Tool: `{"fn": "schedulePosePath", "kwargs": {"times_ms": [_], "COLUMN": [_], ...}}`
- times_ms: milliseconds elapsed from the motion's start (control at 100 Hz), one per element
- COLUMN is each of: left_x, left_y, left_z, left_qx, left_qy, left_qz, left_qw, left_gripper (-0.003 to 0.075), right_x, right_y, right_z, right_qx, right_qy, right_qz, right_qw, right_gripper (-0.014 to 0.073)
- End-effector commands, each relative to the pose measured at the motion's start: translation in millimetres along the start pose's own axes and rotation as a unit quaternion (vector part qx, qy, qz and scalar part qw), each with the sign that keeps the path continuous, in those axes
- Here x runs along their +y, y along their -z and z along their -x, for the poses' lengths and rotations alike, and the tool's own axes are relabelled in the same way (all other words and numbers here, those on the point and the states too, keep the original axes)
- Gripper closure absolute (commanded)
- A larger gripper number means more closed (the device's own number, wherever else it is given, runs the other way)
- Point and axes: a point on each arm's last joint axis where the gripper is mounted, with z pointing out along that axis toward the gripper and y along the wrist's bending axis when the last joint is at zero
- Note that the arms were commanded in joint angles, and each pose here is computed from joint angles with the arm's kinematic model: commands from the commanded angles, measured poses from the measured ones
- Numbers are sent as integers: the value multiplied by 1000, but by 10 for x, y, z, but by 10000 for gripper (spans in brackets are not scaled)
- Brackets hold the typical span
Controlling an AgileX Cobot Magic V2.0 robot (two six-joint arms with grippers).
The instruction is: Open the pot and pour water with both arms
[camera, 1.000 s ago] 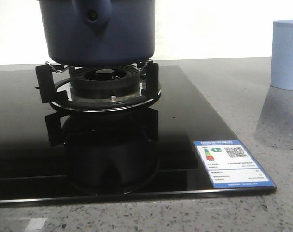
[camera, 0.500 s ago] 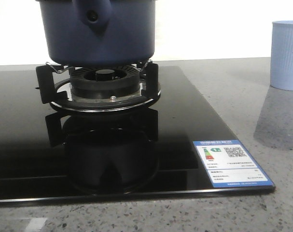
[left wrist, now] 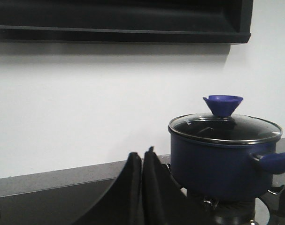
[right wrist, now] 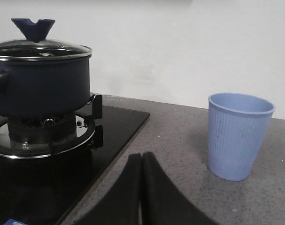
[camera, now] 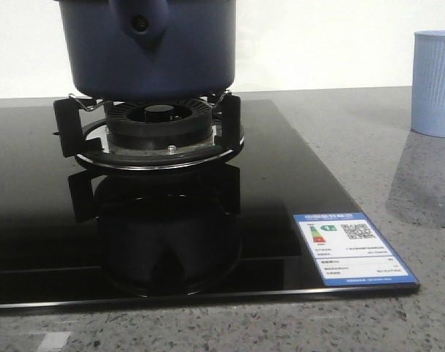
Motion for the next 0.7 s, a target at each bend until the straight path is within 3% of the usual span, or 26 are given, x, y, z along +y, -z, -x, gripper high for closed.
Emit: {"fn": "schedulePosePath", "kwargs": {"times_ms": [0,690], "left_x": [6,17], "left_y": [-5,-5], "left_z": [88,92], "left_qx": [-13,-15], "left_qy": [15,12], "left_qz": [5,11], "left_qw": [1000,1000], "left_gripper": [741,741], "right_x": [-15,-3], "right_y": [-2,-2], "right_z": [85,85], "right_qx": [-12,-12], "right_qy": [-9,-9], "right_qz": [-6,1], "right_qw": [1000,1000], "right_gripper": [666,666]}}
